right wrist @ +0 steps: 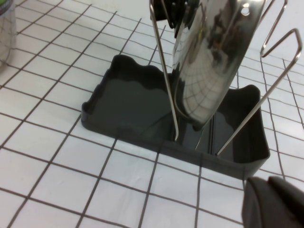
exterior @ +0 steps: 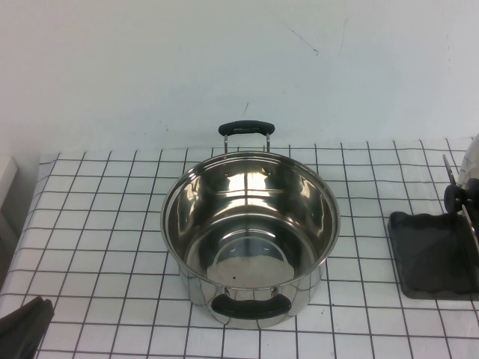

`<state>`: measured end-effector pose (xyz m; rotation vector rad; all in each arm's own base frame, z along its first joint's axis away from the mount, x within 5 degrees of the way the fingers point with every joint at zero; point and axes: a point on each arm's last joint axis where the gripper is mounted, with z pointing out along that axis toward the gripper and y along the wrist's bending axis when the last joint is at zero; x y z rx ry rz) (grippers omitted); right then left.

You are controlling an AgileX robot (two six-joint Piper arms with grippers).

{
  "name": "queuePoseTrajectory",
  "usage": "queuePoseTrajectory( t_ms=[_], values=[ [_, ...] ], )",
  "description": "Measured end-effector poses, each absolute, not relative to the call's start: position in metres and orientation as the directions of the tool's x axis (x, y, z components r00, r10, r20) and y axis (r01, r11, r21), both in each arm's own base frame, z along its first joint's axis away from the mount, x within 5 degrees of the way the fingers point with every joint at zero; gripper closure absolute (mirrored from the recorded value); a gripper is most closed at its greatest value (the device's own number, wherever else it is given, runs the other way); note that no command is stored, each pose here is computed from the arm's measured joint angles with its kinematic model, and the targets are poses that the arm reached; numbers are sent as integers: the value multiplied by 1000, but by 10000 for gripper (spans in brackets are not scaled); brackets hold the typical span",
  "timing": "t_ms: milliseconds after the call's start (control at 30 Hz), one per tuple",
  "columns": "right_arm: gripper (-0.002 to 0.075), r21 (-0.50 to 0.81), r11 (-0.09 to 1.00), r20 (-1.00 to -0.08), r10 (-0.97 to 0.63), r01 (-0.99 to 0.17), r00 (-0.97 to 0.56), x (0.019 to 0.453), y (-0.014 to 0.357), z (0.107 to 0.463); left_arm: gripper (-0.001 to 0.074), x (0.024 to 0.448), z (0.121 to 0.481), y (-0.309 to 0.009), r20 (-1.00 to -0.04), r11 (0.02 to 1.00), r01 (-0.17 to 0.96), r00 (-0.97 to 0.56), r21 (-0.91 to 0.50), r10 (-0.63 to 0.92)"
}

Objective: Put pot lid on rack

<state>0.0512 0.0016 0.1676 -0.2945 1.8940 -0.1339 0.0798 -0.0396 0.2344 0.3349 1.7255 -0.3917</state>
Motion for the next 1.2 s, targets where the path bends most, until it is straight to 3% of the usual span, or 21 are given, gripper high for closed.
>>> queuePoseTrajectory(
  t_ms=[300,533,667,900,1067,1200],
  values=[
    [727,-236,962,-911,-268,-138,-312,51,2,168,737,80,233,-39,-982,904,420,-187,-74,6],
    [728,-237,962,-911,-269,-137,-312,51,2,168,737,85,237,-18,-961,948,179,-133,-263,-241],
    [728,-237,962,-911,-269,-137,-312,51,2,168,737,77,231,-7,-985,985,85,-95,-150,-142],
    [728,-238,961,-911,-270,-137,-312,51,2,168,737,53,210,2,-972,1000,14,-236,7,10],
    [728,-238,961,-911,-270,-137,-312,51,2,168,737,47,197,5,-951,999,-38,-308,3,-9],
    [728,-238,961,-911,-270,-137,-312,51,2,168,737,52,181,4,-959,997,-67,-280,-34,-51]
  ],
)
